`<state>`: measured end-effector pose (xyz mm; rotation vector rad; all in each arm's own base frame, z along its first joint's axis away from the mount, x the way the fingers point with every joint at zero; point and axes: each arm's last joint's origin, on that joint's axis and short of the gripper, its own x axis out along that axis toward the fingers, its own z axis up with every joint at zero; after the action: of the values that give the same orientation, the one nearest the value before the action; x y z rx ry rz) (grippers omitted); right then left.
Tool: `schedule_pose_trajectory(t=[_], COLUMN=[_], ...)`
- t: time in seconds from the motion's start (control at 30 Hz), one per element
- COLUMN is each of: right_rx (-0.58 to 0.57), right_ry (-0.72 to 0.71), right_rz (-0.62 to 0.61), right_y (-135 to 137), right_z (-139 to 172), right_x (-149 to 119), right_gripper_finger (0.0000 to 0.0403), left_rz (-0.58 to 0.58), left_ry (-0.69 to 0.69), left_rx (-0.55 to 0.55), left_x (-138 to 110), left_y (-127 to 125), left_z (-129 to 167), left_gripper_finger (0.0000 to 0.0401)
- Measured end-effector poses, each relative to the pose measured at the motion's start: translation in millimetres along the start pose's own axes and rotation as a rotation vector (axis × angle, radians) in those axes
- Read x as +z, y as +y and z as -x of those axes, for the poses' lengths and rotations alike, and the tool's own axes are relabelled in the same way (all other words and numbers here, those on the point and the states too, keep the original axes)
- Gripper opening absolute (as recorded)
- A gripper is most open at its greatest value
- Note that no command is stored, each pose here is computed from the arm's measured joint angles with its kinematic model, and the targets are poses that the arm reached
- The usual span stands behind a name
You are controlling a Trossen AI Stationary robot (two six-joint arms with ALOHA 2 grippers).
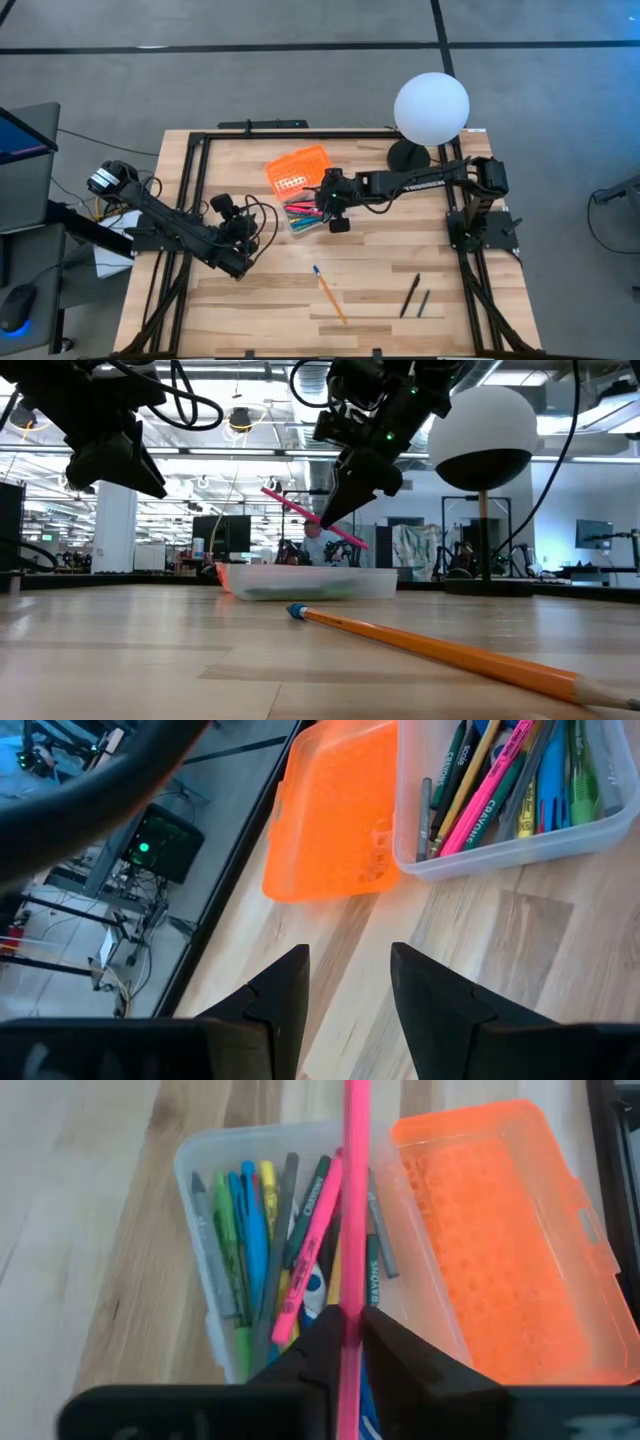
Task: Pick & place school supplies into a supply box
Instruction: Put the pink pencil into the supply box, then put the orange pencil into the supply box
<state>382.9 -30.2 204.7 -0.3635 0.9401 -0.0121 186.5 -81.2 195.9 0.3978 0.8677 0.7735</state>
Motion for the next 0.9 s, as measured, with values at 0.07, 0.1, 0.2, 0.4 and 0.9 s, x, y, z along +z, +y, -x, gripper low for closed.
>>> schedule_pose_trajectory(t=[0.07,0.1,0.2,0.4,0.9], right_rx=[0.002,0.0,-0.006,-0.011,0.077], right_ry=[-0.004,-0.003,0.0,0.015,0.068], right_rz=[-0.014,-0.021,-0.038,-0.037,-0.052], right_y=[-2.2,-3.3,-5.6,-5.0,57.5], right_z=[-0.3,-0.4,-0.7,-0.6,88.1], right_x=[-0.4,-0.9,-1.8,-2.9,6.9], right_gripper_finger=[0.0055,0.0065,0.0092,0.0125,0.0098], left_rz=[0.002,0.004,0.006,0.0,-0.254], left_ry=[-0.001,-0.002,-0.003,-0.007,-0.219], left_rx=[-0.001,-0.002,-0.004,-0.008,-0.398], left_x=[0.2,0.3,0.5,1.1,30.5], left_y=[-0.2,-0.4,-0.6,-1.3,-36.6], left_z=[0.0,0.0,0.0,0.0,17.6], left_gripper_finger=[0.0138,0.0138,0.0138,0.0138,0.0138])
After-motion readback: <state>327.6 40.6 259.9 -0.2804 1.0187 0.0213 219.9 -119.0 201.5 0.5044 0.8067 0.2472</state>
